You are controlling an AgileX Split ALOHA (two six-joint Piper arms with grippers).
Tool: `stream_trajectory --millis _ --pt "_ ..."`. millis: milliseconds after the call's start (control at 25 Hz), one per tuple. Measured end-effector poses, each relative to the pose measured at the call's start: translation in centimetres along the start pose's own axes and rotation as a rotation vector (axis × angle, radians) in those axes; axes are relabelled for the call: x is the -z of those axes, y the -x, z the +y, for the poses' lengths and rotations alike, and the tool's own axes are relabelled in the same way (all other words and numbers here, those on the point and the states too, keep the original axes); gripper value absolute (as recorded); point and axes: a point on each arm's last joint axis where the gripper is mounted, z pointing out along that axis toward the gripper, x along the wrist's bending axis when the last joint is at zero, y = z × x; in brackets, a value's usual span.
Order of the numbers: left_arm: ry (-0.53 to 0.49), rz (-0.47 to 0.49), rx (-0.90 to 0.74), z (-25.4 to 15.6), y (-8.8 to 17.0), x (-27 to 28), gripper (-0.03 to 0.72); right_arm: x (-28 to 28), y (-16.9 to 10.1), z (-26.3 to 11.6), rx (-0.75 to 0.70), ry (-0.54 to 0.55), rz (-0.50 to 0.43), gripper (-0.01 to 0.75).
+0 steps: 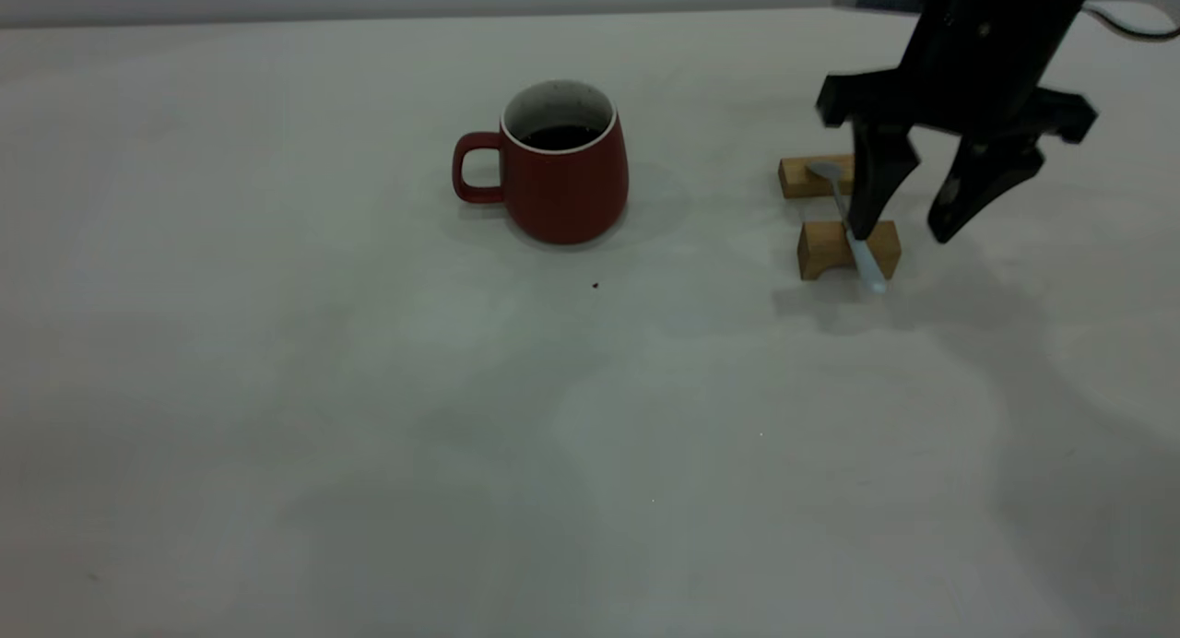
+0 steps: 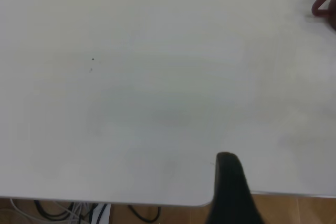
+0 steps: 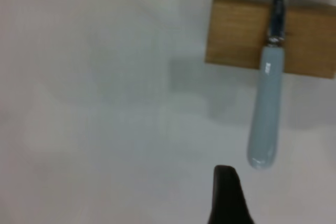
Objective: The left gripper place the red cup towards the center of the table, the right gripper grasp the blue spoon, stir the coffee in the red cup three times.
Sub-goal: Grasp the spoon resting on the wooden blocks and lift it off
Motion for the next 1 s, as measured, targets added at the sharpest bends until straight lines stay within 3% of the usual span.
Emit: stream_trajectory --millis 800,920,1000 --pt "0.0 0.0 0.0 0.0 0.0 0.0 0.555 -5.7 -0.4 0.8 0.004 -0.059 -0.005 0.543" --pt "0.0 0.0 0.0 0.0 0.0 0.0 0.555 -5.9 -0.3 0.9 0.003 -0.049 -0.007 0.501" --pt "0.0 0.0 0.0 0.0 0.0 0.0 0.555 -5.9 -0.3 1.0 0.004 -0.04 -0.008 0.425"
